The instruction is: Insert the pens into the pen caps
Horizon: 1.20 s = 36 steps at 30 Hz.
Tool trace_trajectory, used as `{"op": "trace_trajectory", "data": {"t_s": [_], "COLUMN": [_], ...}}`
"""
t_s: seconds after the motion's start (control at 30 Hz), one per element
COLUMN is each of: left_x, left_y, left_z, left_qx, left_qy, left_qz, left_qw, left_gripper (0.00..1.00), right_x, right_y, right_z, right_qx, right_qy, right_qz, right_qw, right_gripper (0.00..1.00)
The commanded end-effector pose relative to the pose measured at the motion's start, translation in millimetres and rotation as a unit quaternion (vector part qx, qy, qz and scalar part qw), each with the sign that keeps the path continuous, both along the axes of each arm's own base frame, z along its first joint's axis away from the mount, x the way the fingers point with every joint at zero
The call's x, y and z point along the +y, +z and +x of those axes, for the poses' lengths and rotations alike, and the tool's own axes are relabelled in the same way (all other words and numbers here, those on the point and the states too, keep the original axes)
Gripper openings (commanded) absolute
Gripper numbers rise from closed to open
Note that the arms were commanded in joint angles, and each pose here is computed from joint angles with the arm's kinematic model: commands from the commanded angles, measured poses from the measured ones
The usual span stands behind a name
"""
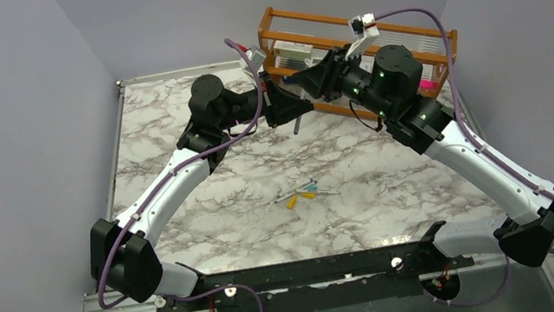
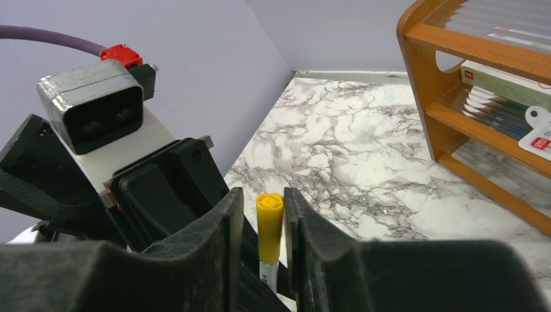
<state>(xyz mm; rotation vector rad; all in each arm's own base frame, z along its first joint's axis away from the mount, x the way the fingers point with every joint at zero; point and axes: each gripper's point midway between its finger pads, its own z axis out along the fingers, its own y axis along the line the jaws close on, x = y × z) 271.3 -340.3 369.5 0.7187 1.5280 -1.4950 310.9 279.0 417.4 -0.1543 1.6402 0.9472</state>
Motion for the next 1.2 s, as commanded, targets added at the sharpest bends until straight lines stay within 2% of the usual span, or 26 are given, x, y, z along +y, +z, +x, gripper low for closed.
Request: {"op": "trace_trajectory", "data": {"t_s": [0.0, 0.07, 0.1, 0.33, 0.63, 1.03, 1.17], "left_x": [0, 0, -1, -9, -20, -28, -25], "left_y": [22, 24, 26, 60, 95, 127, 136], "left_z": [-8, -7, -6, 12, 38, 40, 40], "left_qx": [-0.036, -0.038, -0.04, -0.076, -0.105, -0.141, -0.153], "left_qy": [-0.021, -0.018, -0.017, -0.005, 0.015, -0.012, 0.0], "left_qz": [-0.015, -0.017, -0.018, -0.038, -0.062, -0.083, -0.093], "left_qw": [0.999, 0.999, 0.999, 0.996, 0.992, 0.986, 0.984], "left_gripper": [0.0, 0.0, 0.0, 0.0, 0.0, 0.0, 0.0], "right_x": [-1, 1, 2, 13, 12, 16, 16], "right_y": [11, 2, -3, -40, -78, -129, -140], "right_z": [4, 3, 2, -17, -35, -53, -58], "right_qx": [-0.007, 0.006, 0.014, 0.064, 0.113, 0.176, 0.188], "right_qy": [-0.006, -0.002, 0.002, 0.058, 0.085, 0.121, 0.128], "right_qz": [0.011, 0.008, 0.005, -0.01, -0.035, -0.058, -0.062], "right_qw": [1.0, 1.0, 1.0, 0.996, 0.989, 0.975, 0.972], "right_gripper": [0.18, 0.02, 0.01, 0.01, 0.01, 0.01, 0.01]}}
